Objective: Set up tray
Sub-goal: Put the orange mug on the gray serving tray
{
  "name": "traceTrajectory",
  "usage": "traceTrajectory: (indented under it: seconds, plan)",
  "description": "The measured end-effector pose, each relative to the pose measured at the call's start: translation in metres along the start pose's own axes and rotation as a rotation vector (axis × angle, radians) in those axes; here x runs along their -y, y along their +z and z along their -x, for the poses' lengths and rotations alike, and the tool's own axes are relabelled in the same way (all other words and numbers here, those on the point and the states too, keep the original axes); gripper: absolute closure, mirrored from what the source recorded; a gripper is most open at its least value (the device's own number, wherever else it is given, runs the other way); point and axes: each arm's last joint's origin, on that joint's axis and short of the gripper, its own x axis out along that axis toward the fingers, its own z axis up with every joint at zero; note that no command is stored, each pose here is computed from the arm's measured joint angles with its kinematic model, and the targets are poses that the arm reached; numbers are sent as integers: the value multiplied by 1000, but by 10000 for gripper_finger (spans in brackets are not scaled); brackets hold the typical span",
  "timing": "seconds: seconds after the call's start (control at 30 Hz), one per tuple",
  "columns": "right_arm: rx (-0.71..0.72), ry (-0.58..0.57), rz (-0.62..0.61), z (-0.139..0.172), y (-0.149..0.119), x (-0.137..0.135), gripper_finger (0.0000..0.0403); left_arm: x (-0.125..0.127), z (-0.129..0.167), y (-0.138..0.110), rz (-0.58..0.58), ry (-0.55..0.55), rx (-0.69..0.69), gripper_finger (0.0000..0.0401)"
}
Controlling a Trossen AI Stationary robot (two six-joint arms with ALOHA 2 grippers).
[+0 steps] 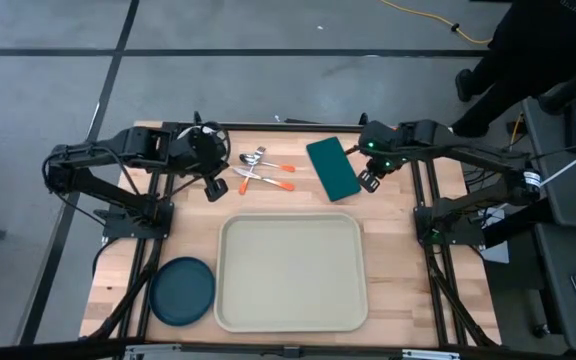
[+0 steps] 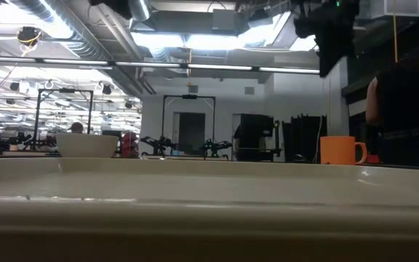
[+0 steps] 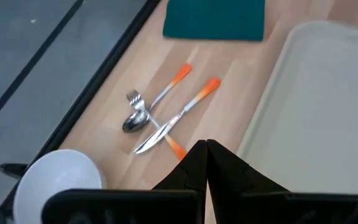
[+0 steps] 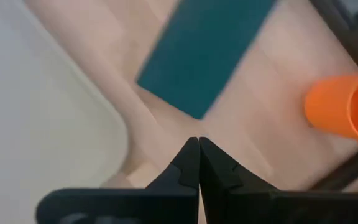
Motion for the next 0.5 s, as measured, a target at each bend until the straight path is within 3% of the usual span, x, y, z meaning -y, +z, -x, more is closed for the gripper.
traceTrajectory:
  seconds: [0.27,0.5]
  plan:
    - [-62,-85,-125,-25,1,44,401,6,-6,8,-24,-43,89,400]
    - [39,-84,-276,-24,13,91,401,4,-3,7,-21,-50,99,400]
